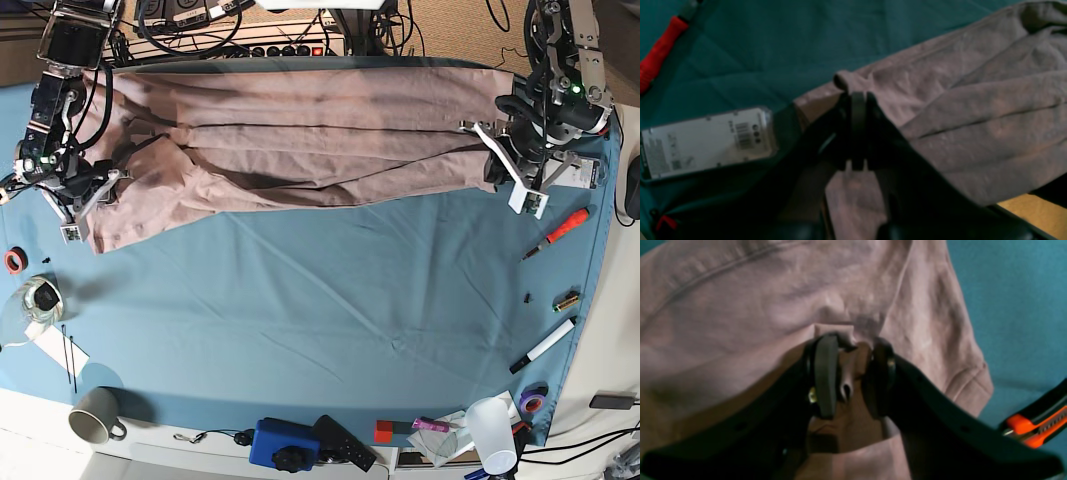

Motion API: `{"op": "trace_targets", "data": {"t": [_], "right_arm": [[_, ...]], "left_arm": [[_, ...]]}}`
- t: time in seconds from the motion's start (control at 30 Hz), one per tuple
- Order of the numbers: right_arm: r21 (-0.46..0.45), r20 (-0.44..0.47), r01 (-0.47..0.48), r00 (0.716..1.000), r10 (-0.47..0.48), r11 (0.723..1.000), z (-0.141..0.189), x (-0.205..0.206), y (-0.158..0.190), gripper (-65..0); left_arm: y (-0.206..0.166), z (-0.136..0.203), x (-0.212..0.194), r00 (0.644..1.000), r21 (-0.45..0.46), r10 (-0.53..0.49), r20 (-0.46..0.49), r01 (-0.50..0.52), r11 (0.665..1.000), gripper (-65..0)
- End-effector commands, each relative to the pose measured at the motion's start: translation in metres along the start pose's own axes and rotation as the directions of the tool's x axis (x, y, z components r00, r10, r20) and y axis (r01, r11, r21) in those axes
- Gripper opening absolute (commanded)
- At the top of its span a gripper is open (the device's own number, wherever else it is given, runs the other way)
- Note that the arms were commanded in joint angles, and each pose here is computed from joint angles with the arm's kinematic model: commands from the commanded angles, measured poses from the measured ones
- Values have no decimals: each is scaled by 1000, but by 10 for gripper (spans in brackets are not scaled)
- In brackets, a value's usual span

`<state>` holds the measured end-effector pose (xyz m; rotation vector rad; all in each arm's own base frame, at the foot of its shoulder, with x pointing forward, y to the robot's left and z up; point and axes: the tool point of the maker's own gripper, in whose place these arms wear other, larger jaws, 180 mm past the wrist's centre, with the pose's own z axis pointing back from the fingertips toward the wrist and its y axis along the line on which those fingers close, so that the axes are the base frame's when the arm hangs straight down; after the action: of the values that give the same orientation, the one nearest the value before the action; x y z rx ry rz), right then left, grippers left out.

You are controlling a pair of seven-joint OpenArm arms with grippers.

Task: Fold the T-shirt properly
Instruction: 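Regrasp the folded shirt end with the right gripper and tuck it over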

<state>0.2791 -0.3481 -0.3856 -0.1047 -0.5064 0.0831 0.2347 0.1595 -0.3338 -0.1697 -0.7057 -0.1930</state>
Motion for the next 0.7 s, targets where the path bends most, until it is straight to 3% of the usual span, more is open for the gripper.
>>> {"op": "trace_targets", "data": {"t": [0.0,0.07,0.1,0.27,0.43,0.67], "right_arm": [[-38,5,-17,1000,17,999,5,7,-11,-546],[-52,-6,-26,1000,26,998,7,7,-14,-645],[-57,-7,-31,1000,31,998,9,8,-14,-650],[-83,82,-81,993,87,993,29,37,-9,-650],[-132,193,-153,965,176,979,63,74,2,-650],[-132,166,-162,969,183,978,64,62,4,-650]], "left_arm": [[0,4,11,999,-2,-11,42,11,1000,-650],[0,4,11,999,-2,-11,42,11,1000,-650],[0,4,11,999,-2,-11,42,11,1000,-650],[0,4,10,999,-2,-11,39,11,1000,-650],[0,4,10,999,-2,-11,35,11,1000,-650],[0,4,3,1000,1,-12,3,12,1000,-650]]}}
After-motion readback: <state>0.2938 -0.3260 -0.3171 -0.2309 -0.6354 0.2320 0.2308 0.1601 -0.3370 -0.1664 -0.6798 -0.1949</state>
